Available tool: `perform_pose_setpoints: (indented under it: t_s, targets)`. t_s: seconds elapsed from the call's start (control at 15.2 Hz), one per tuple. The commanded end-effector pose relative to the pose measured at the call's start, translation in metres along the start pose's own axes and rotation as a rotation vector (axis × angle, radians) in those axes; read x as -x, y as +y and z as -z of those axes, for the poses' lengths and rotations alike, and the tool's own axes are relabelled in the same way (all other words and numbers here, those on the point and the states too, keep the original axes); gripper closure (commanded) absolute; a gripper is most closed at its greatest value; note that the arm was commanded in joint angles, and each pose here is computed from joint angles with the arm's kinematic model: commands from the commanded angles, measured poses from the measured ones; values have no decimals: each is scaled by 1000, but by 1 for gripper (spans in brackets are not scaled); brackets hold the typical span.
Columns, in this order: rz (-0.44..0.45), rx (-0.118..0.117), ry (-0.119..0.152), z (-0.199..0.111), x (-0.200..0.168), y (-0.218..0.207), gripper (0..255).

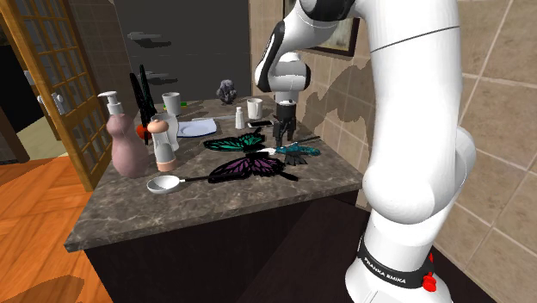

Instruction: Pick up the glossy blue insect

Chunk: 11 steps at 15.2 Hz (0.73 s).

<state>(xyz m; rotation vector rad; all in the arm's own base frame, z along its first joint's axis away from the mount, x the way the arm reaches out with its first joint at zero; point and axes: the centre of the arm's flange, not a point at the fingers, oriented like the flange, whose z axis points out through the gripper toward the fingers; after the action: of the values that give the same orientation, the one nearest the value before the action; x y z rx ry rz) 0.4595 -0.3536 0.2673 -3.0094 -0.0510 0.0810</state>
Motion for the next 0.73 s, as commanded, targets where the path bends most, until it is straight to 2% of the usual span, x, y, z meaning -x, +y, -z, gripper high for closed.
perform_pose_setpoints:
  t_s: [0.0,0.26,0.4,0.46,0.66]
  targets:
    - [0,0,0,-10,0,2,0]
    - [0,0,0,-34,-1,6,0]
    - [0,0,0,-34,-1,6,0]
    - [0,0,0,-33,-1,6,255]
    - [0,0,0,-33,-1,5,255]
